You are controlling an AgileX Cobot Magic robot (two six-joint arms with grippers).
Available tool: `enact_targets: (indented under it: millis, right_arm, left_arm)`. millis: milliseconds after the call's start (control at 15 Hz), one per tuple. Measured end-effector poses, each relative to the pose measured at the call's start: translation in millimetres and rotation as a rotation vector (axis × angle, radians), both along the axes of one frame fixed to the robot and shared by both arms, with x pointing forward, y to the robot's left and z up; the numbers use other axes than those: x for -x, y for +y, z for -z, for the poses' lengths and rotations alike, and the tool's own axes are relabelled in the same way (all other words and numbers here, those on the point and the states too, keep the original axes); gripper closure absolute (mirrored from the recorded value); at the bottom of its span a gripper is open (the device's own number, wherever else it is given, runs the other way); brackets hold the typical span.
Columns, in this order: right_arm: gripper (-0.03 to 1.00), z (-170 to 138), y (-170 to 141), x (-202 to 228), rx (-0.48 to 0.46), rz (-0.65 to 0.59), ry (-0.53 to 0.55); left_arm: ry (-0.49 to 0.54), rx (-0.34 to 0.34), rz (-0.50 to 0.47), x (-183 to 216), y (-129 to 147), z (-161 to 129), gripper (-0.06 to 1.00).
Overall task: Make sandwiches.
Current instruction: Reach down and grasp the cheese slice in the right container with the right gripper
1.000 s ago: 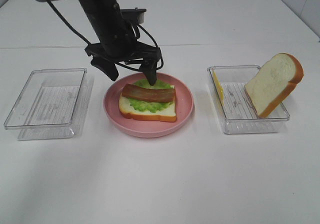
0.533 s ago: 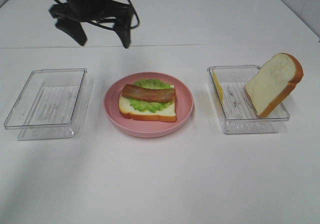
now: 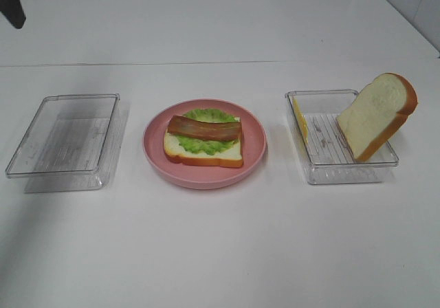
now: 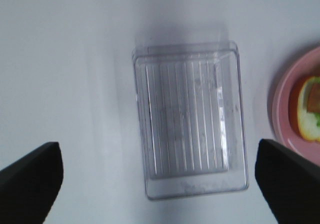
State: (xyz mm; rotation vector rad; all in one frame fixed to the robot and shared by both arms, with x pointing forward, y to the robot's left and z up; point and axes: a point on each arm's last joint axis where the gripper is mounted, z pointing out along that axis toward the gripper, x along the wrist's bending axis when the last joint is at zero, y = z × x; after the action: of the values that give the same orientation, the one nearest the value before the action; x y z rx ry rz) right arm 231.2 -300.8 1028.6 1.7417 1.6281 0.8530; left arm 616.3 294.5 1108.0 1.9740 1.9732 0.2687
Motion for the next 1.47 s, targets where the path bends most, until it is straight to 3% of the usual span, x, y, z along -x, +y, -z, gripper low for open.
enact_targets:
  millis: [67,133,400,533,733,800,1133,1467]
  right_arm:
    - [0.21,0.0,0.0,0.0,0.0,0.0,0.0]
    - [0.21,0.0,0.0,0.0,0.0,0.0,0.0]
    - [0.21,0.0,0.0,0.0,0.0,0.0,0.0]
    - [0.21,0.0,0.0,0.0,0.0,0.0,0.0]
    - [0.21,0.0,0.0,0.0,0.0,0.0,0.0]
    - [0.21,0.0,0.0,0.0,0.0,0.0,0.0]
    - [0.21,0.0,0.0,0.0,0.0,0.0,0.0]
    - [0.21,0.0,0.0,0.0,0.0,0.0,0.0]
  left_arm:
    - [0.021,-0.005,0.003,55.8,0.0,-7.0,-0.01]
    - [0.018,-0.005,0.003,73.4,-0.2,-10.0,-0.01]
    - [-0.101,-0.01,0.002,207.8,-0.8,-19.3,-0.01]
    - [-0.231,-0.032,0.001,270.0,0.5,-16.5,-0.01]
    - [-0.39,-0.086,-0.013,327.8,4.7,-3.9,-0.01]
    - [-0.505,-0.106,-0.023,361.3,6.2,8.9,-0.01]
    - [-0.696,-0.084,-0.058,390.2,6.0,43.5,-0.01]
    - [-0.72,-0.076,-0.067,386.7,6.0,52.4,-0.01]
